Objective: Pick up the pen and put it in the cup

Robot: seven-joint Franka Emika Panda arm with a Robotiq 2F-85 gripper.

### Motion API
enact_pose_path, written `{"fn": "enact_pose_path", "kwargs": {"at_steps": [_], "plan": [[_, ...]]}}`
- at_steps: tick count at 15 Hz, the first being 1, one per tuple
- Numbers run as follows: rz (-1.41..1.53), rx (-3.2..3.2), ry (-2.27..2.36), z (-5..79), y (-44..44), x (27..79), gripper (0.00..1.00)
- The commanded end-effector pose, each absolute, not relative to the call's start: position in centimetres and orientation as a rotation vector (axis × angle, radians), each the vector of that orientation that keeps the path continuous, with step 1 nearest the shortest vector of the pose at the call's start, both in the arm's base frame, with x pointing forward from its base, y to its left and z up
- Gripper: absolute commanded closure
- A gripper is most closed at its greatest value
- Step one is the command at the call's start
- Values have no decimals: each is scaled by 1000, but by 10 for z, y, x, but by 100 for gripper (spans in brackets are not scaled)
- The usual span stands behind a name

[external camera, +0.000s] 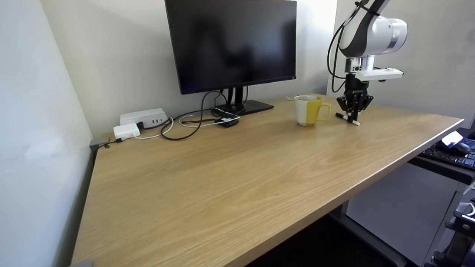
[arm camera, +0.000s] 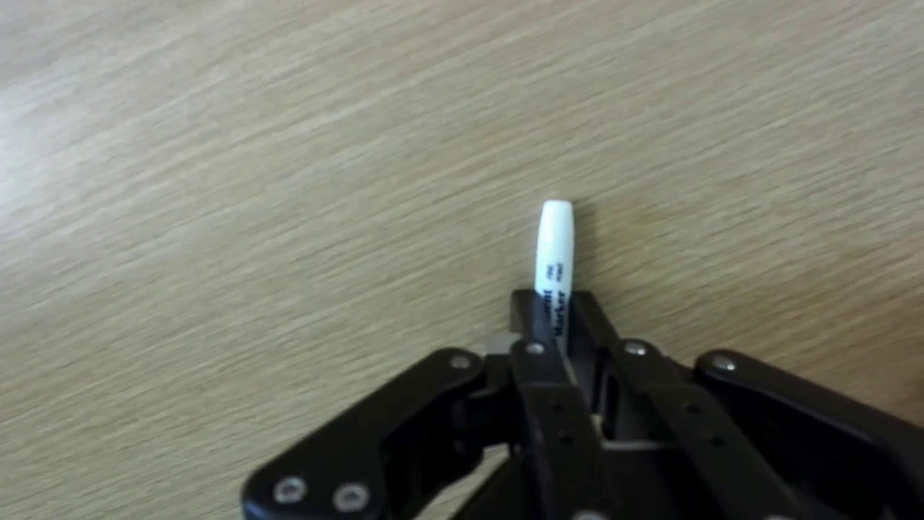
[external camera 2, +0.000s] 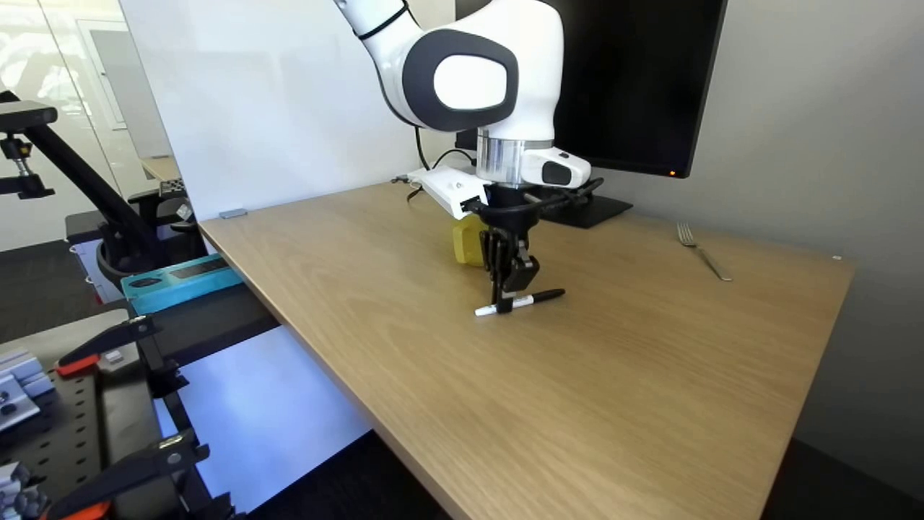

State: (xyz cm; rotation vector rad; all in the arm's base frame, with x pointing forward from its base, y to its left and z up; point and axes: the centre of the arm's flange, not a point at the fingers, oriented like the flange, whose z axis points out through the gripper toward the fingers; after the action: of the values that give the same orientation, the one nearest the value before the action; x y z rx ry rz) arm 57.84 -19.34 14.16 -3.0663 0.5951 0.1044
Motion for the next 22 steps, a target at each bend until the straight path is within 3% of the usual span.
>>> {"fn": "enact_pose_path", "kwargs": {"at_steps": [1, 8, 16, 22], "plan": [[88, -3051, 627, 140, -199, 585, 98], [88, -2971, 802, 165, -212, 597, 97], [61, -2944, 917, 249, -231, 602, 97], [232, -2833, 907, 318, -237, 600, 97]]}}
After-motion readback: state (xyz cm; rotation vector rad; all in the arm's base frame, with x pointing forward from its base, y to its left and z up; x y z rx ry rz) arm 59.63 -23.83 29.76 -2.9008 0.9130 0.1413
